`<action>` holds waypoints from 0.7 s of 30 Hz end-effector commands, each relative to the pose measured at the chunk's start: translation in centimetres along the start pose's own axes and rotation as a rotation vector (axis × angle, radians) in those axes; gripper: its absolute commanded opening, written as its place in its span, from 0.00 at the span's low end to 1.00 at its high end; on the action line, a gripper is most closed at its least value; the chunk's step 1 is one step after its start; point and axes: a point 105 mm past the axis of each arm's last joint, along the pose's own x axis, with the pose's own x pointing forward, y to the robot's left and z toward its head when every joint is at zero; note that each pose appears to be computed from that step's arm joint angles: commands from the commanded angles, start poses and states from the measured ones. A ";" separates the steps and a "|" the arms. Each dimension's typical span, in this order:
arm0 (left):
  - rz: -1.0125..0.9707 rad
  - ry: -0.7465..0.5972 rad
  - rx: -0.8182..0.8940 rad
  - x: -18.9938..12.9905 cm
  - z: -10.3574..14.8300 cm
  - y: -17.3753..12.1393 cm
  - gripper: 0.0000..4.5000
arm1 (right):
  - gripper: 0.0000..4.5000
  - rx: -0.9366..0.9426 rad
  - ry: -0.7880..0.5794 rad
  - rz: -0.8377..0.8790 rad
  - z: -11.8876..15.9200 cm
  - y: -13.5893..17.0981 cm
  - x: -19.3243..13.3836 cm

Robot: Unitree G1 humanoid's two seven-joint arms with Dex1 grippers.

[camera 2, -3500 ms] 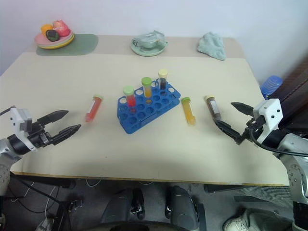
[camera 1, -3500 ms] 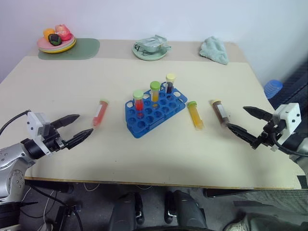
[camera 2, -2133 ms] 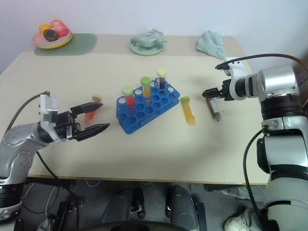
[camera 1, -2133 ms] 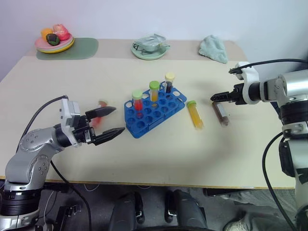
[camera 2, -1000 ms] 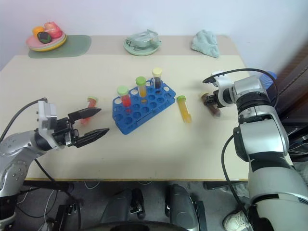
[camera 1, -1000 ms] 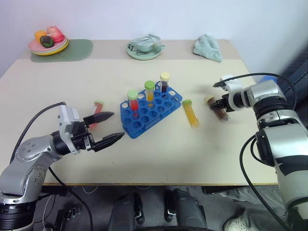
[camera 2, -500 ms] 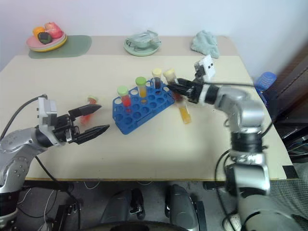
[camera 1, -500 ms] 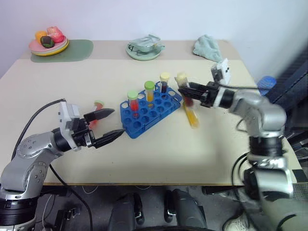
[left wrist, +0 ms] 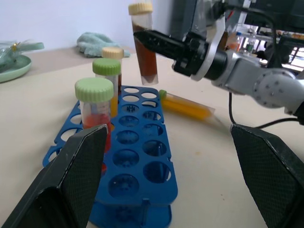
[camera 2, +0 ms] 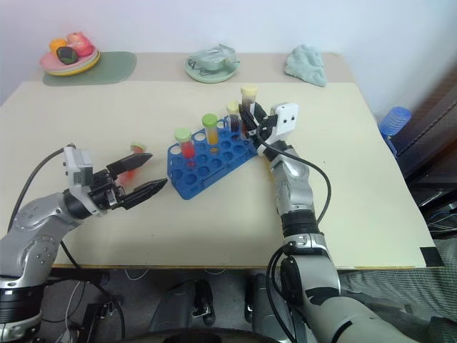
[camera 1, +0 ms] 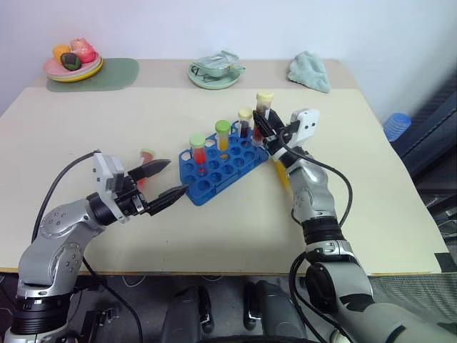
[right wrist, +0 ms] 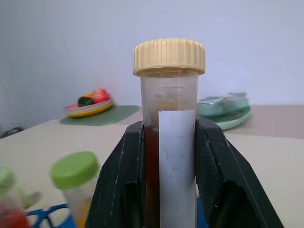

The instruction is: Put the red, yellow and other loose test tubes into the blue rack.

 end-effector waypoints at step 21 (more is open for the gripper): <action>0.024 -0.017 0.069 -1.0 1.2 0.1 0.94 | 0.18 -0.006 0.025 -0.064 -4.1 -1.2 -1.2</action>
